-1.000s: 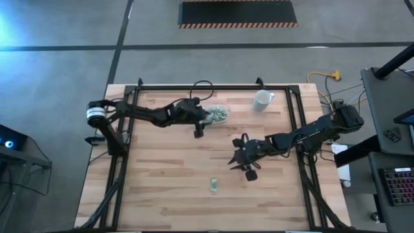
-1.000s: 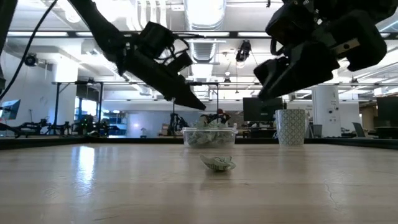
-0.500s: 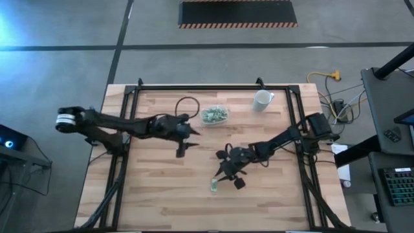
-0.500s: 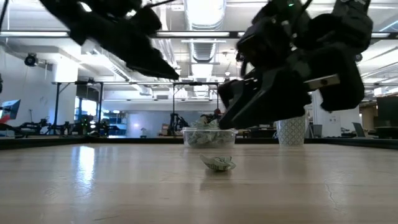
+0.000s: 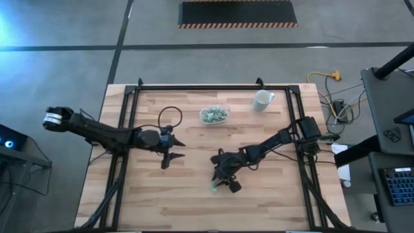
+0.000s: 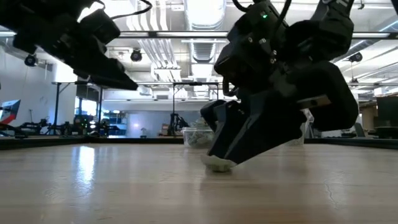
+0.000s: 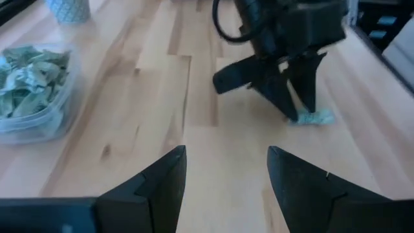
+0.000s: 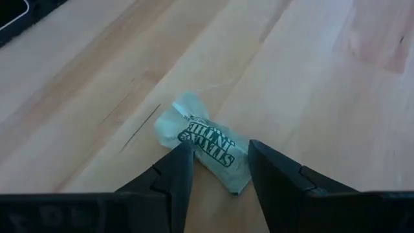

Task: Pick and place Stevia / Truvia into bins
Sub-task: Put the stevia packet into the transparent container

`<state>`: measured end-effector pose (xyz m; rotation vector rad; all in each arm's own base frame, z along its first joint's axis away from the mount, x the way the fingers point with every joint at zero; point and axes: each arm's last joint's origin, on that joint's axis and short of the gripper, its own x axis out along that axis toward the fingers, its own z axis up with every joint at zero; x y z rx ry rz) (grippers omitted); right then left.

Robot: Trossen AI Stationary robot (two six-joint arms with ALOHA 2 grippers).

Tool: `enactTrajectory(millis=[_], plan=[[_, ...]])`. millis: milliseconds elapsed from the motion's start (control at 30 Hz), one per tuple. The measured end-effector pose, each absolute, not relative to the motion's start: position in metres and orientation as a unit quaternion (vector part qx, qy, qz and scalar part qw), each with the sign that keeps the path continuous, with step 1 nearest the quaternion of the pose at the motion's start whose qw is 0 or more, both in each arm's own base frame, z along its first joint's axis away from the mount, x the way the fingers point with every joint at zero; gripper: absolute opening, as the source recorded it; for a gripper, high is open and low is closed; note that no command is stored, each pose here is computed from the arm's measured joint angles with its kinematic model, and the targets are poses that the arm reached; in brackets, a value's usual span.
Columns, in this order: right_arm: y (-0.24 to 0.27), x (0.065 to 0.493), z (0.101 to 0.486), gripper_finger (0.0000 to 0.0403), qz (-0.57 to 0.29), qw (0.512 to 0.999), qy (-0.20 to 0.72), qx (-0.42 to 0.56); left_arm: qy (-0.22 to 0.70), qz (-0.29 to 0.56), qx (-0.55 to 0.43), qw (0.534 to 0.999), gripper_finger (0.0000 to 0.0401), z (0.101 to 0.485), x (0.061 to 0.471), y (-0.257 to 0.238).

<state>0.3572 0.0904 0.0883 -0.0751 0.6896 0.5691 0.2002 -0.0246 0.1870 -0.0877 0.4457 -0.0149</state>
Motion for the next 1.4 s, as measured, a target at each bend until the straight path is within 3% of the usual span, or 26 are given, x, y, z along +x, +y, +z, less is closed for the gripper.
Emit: enactTrajectory(millis=[200, 600, 800, 1067, 1233, 1400], plan=[[0.09, 0.357, 0.091, 0.0123, 0.272, 0.897, 0.348, -0.032, 0.2, -0.014, -0.051, 0.978, 0.0199, 0.183, 0.195, -0.027], [0.086, 0.355, 0.106, 0.0029, 0.247, 0.906, 0.338, -0.067, 0.198, -0.013, -0.049, 0.979, 0.0199, 0.182, 0.196, -0.028], [0.072, 0.356, 0.124, 0.0022, 0.122, 0.926, 0.33, -0.138, 0.2, -0.014, -0.045, 0.979, 0.0199, 0.182, 0.196, -0.027], [0.021, 0.357, 0.162, 0.0022, -0.152, 0.913, 0.305, -0.222, 0.2, -0.014, -0.044, 0.979, 0.0199, 0.182, 0.196, -0.027], [-0.032, 0.356, 0.174, 0.0022, -0.238, 0.907, 0.3, -0.174, 0.199, -0.014, -0.045, 0.979, 0.0199, 0.182, 0.196, -0.027], [-0.081, 0.35, 0.174, 0.0022, -0.233, 0.926, 0.289, -0.075, 0.199, -0.003, -0.042, 0.979, 0.0199, 0.182, 0.197, -0.027]])
